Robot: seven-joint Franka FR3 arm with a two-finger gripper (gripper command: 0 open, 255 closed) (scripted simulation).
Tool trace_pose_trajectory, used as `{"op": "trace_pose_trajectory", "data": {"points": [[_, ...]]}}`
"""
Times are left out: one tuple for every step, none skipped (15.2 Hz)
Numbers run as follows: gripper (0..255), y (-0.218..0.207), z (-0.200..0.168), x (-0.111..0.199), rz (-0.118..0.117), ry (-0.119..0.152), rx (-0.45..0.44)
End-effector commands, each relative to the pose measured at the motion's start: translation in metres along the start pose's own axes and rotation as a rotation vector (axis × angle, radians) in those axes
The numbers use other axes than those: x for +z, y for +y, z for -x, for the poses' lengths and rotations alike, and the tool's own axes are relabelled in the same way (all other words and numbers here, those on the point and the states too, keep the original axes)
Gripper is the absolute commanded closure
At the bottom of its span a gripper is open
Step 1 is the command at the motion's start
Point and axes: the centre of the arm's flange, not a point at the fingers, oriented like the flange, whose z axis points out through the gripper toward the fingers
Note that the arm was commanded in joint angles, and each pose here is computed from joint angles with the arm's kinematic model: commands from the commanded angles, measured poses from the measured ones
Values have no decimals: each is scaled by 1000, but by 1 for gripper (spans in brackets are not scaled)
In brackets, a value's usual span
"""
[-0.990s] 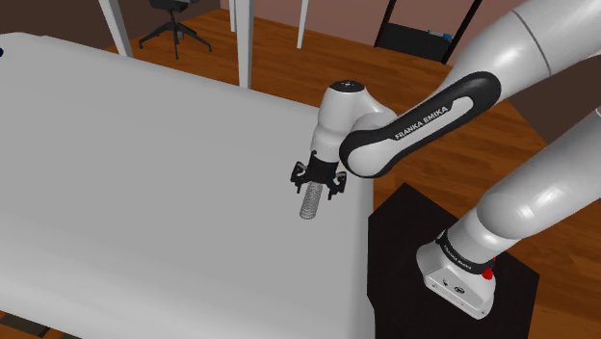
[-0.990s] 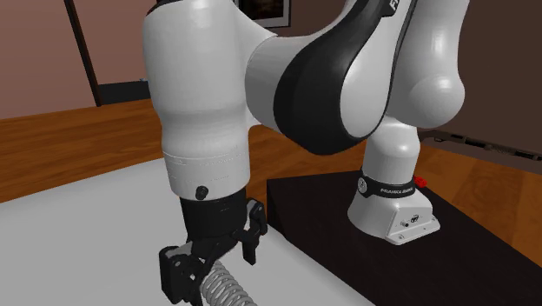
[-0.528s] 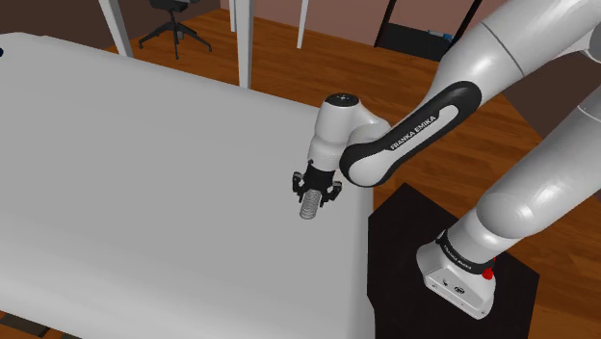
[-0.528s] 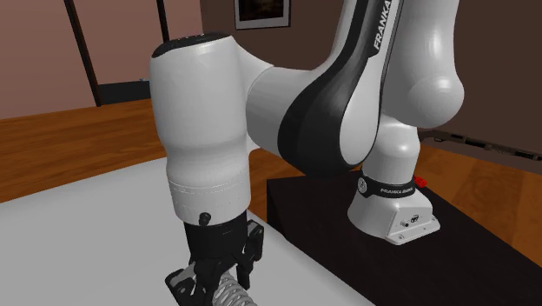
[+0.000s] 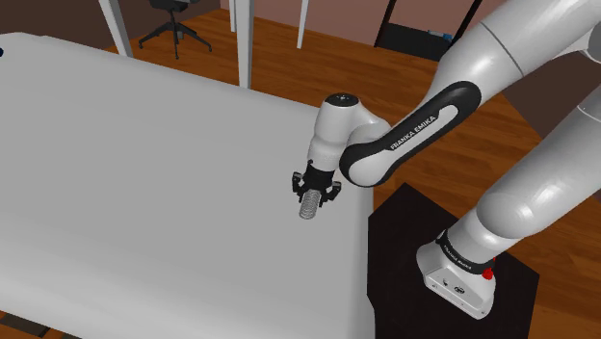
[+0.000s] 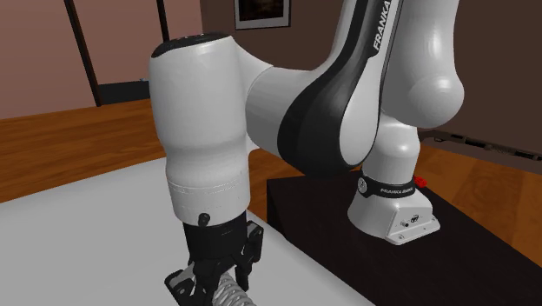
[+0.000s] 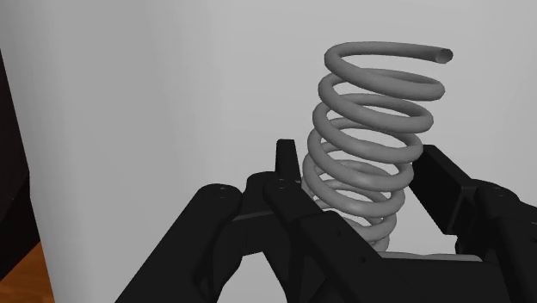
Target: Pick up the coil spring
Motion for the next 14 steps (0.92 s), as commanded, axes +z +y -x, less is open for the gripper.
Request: {"op": "trace_pose_trajectory", "data": {"points": [[255, 1, 0, 1, 2, -1, -1], [255, 1, 0, -4, 2, -1, -1], [255, 1, 0, -10, 2, -1, -1], [255, 1, 0, -15, 2, -1, -1], [255, 1, 0, -20, 2, -1, -1], [255, 1, 0, -25, 2, -1, -1], [255, 1, 1, -31, 2, -1, -1], [255, 1, 1, -36, 2, -1, -1], [255, 1, 1, -41, 2, -1, -1], [255, 1, 1, -46, 2, -1, -1], [255, 1, 1, -52, 2, -1, -1], [255, 1, 1, -57, 2, -1, -1], [255, 1, 1, -62, 2, -1, -1], [255, 1, 1, -68, 2, -1, -1]]}}
